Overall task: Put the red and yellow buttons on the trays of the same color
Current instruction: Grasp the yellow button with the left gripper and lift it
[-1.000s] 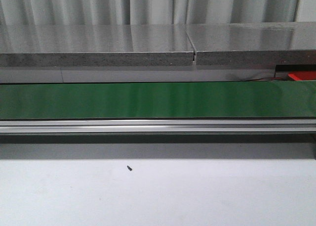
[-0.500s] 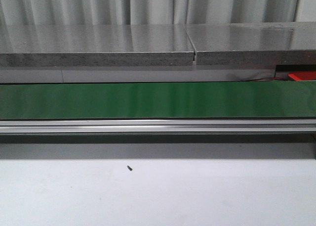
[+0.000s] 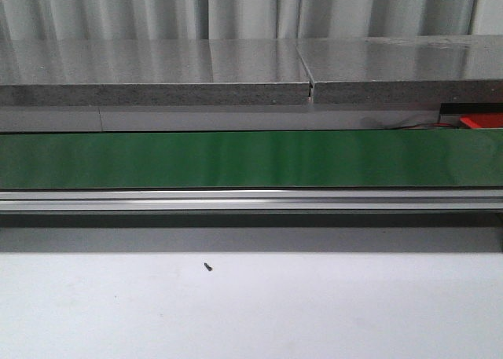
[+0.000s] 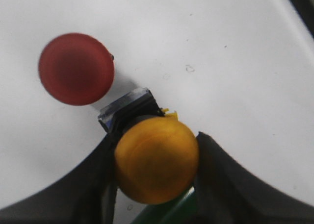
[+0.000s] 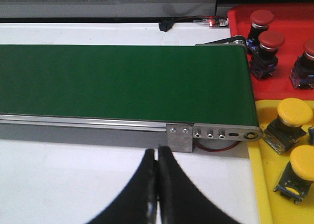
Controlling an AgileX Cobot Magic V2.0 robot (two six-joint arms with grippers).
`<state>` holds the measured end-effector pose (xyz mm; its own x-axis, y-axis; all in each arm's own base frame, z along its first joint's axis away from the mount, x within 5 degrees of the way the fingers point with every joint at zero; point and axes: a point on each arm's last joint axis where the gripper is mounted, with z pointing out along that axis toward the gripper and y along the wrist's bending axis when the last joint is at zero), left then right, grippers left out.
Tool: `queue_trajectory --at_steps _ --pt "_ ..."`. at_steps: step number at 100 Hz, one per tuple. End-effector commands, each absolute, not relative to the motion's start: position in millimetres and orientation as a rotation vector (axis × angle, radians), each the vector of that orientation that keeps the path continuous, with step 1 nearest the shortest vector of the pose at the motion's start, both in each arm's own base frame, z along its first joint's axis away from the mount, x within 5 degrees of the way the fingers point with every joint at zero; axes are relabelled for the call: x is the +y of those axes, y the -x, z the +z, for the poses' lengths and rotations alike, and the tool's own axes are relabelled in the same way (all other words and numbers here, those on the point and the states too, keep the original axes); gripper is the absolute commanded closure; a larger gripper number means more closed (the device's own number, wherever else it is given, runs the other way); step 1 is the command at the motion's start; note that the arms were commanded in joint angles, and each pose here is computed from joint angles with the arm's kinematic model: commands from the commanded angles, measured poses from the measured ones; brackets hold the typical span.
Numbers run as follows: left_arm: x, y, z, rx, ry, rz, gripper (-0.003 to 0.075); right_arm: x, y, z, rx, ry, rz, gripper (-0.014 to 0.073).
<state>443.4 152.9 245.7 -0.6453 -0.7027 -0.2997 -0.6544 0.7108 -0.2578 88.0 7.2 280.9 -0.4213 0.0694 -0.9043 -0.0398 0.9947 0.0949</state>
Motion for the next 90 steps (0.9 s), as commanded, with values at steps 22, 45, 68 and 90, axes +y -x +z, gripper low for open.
queue_trajectory --at_steps 22,45,68,90 --pt "127 -396 363 2.379 0.818 -0.122 0.0729 7 -90 295 1.904 -0.018 0.119 0.0662" --pt "98 -366 374 2.386 0.717 -0.127 0.0729 7 -90 295 1.904 -0.018 0.119 0.0662" --pt "82 -356 360 2.468 0.713 -0.197 0.0729 7 -90 295 1.904 -0.018 0.119 0.0662" --pt "75 -359 339 2.542 0.732 -0.246 0.0729 7 -90 295 1.904 -0.018 0.119 0.0662"
